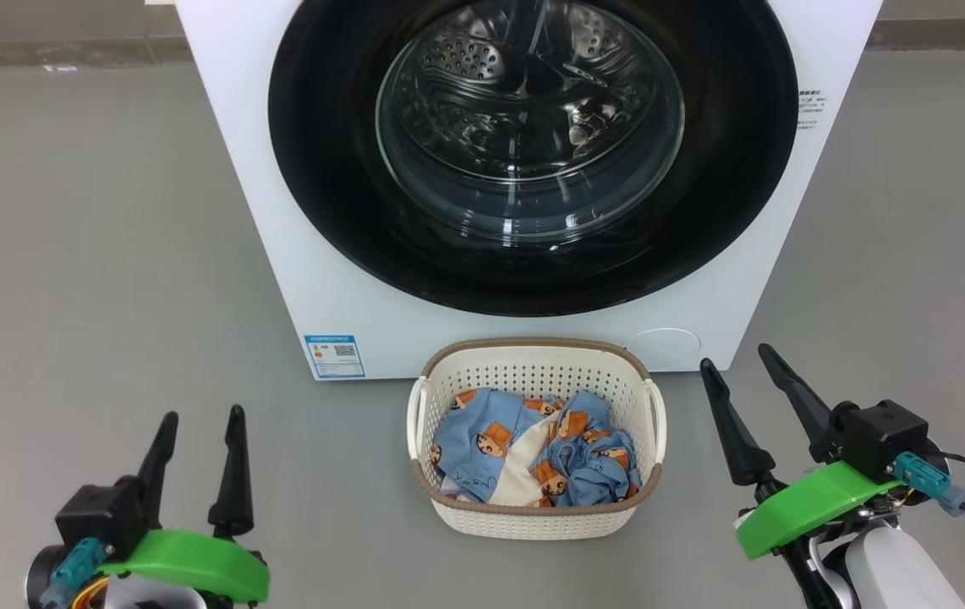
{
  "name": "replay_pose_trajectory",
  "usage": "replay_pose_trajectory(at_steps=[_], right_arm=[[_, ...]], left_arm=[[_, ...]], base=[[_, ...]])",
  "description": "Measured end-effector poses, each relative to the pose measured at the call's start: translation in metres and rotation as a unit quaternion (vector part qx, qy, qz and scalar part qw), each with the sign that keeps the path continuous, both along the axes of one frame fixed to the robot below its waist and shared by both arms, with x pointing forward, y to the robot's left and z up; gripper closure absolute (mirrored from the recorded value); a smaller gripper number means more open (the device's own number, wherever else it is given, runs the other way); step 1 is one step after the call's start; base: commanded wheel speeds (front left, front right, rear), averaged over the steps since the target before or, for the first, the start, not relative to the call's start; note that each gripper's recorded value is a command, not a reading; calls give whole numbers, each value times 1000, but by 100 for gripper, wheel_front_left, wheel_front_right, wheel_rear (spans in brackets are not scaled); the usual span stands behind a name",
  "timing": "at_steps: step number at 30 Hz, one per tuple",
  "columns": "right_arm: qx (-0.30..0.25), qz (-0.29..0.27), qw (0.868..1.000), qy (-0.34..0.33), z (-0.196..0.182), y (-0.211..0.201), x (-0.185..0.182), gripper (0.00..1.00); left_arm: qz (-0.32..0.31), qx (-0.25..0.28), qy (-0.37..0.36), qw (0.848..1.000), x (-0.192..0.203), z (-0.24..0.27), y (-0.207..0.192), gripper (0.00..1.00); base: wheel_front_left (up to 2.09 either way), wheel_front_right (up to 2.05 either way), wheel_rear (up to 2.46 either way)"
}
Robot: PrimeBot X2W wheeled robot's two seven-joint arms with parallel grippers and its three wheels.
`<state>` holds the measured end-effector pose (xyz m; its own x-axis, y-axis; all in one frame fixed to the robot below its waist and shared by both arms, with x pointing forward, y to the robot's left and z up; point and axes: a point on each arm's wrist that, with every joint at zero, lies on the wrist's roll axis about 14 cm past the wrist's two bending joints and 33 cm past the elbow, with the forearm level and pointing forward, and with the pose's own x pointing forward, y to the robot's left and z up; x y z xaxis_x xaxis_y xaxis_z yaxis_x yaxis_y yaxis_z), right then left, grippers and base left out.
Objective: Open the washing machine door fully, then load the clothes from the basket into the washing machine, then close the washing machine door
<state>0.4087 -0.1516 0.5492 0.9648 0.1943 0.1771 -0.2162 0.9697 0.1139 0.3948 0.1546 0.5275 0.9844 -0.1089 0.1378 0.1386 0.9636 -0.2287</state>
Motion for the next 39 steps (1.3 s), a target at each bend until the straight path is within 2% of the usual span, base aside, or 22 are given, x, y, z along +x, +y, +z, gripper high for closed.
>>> replay_pose_trajectory(at_steps=[20,39], right_arm=[[1,-1,1000,6,-4,0,0,0],[1,-2,1000,9,-5,-1,-1,0]], left_arm=[[2,7,7,1000,0,-4,2,0],[-3,5,10,1000,0,-6,0,0]], base=[[7,7,-14],[101,101,-201]])
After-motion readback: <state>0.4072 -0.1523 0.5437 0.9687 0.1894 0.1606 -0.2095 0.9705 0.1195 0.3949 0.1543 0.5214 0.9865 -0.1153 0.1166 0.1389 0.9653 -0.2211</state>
